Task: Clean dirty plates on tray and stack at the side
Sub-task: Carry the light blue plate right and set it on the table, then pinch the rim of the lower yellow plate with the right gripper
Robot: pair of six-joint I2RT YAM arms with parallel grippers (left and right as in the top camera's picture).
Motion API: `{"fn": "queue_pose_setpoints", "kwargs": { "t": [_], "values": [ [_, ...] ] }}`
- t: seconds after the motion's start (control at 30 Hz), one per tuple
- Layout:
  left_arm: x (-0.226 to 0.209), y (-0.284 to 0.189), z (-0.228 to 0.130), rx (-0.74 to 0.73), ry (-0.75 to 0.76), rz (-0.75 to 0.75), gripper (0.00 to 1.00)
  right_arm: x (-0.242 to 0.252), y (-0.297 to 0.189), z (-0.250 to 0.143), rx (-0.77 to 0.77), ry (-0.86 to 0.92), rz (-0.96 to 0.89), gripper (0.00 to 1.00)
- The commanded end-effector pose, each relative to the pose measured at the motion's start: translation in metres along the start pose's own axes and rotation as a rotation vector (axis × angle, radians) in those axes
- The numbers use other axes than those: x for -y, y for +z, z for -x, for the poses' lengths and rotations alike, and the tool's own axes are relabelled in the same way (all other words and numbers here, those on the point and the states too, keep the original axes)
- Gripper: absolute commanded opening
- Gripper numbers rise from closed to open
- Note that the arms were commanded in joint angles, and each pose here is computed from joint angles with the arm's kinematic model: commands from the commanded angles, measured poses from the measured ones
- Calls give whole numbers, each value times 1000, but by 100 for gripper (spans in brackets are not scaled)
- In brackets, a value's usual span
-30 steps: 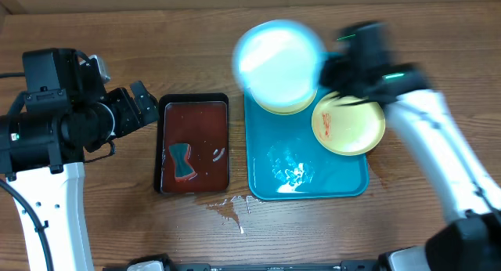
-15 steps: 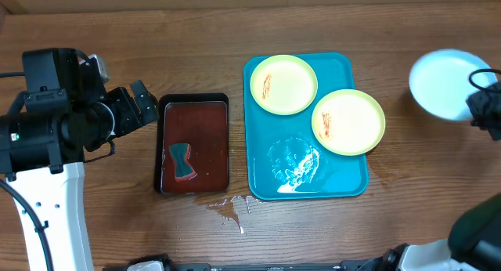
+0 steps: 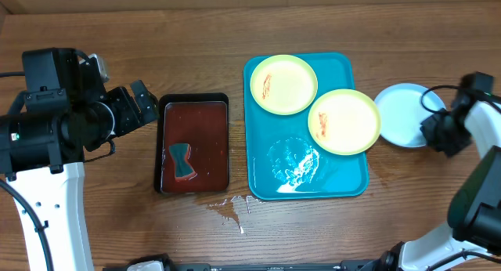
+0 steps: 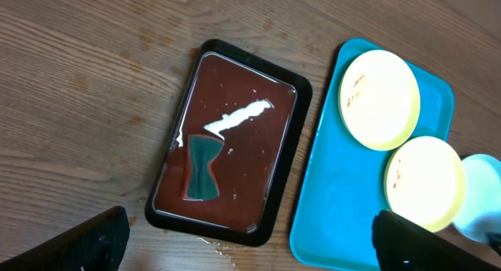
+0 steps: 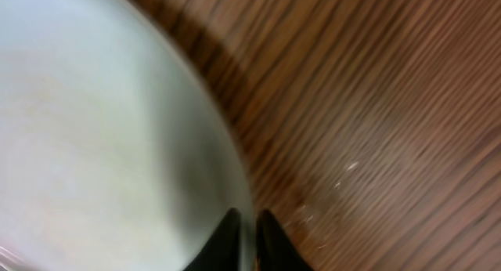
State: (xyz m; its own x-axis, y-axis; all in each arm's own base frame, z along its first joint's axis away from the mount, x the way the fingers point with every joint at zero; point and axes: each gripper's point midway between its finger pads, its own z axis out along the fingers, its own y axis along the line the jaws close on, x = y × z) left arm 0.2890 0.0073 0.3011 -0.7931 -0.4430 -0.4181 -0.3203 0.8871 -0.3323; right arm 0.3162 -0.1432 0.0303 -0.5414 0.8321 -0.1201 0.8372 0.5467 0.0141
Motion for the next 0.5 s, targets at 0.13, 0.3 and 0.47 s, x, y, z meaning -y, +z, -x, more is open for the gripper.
{"fn": "queue_pose_setpoints", "kwargs": {
  "t": [0.13, 0.3, 0.47],
  "values": [
    [1, -8, 5, 33, 24, -2, 99, -29, -41, -6, 110, -105, 31, 41],
    [1, -8, 5, 33, 24, -3, 100, -75, -67, -34, 82, -341, 240, 43],
    [1, -8, 5, 33, 24, -3, 100, -103, -56, -64, 53, -522, 301, 55]
  ]
}}
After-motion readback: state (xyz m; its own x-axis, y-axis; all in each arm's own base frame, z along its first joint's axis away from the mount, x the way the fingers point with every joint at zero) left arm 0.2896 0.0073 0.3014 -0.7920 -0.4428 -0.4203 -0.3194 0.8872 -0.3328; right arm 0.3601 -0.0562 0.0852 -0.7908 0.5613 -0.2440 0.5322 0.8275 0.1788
